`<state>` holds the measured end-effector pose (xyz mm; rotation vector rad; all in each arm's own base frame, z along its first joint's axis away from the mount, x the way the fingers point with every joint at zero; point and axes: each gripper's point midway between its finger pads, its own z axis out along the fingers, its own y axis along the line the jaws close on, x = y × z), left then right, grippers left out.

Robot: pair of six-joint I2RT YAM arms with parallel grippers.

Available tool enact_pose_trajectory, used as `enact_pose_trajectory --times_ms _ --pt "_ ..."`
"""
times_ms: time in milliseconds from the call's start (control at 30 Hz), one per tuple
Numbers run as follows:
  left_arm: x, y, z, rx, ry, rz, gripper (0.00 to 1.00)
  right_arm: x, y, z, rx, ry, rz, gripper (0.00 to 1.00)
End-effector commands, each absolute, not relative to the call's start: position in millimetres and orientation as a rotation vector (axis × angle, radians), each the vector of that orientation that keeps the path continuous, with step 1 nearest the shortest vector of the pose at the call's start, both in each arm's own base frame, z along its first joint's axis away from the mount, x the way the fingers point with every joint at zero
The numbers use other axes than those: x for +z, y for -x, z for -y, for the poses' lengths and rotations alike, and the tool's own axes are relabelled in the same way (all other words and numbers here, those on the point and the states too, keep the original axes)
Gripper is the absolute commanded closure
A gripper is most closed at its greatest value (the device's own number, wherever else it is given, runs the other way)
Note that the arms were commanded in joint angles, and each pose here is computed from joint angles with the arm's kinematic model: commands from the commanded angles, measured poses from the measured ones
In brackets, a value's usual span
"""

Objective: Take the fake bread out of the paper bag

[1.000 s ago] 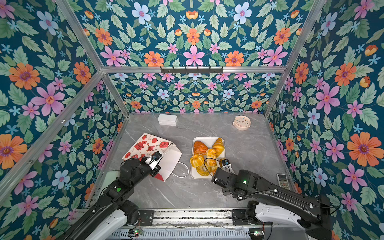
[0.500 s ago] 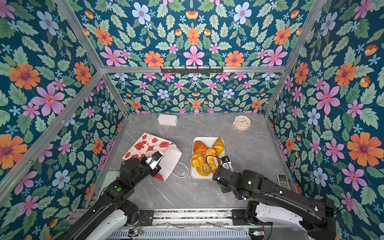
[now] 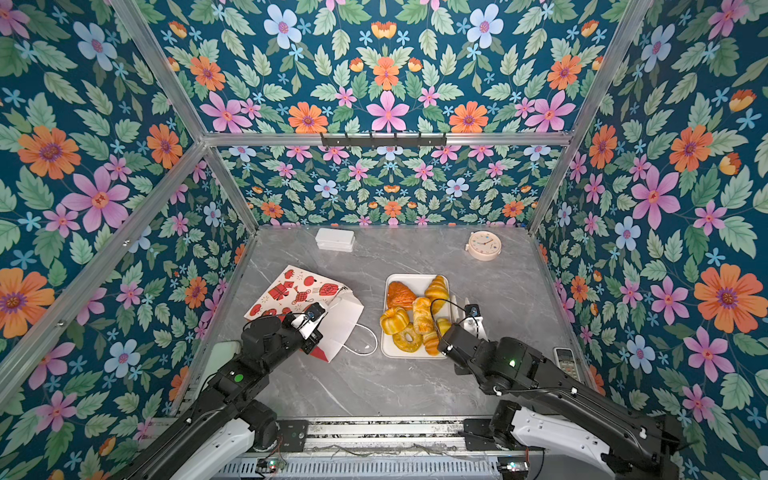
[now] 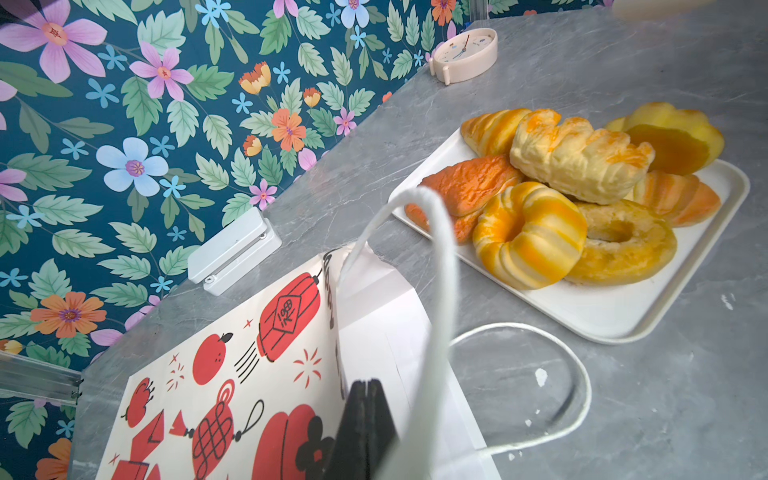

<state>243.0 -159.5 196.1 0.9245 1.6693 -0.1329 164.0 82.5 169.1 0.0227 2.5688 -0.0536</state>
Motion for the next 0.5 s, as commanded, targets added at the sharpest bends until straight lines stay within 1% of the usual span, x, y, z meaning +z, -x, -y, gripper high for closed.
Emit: enact_pose_trajectory --times_ms 0,167,267,467 --pt "206.5 -244.0 162.1 -0.145 -0.912 -1.633 1.0 158.8 -178.1 -68.3 -0.091 -0.118 -2.575 0.66" --pt "210.0 -243.3 161.7 -0.146 -0.905 -1.623 1.0 125.8 -214.2 -44.9 -0.073 -0.335 -2.628 0.68" --pt "212.2 -242.5 161.2 -0.148 -0.9 -1.617 1.0 110.5 -234.5 -30.1 -0.114 -0.425 -2.641 0.69" --pt "216.4 -241.9 159.3 -0.143 -0.887 -1.606 1.0 78.6 -259.8 -5.3 -0.183 -0.581 -2.733 0.69"
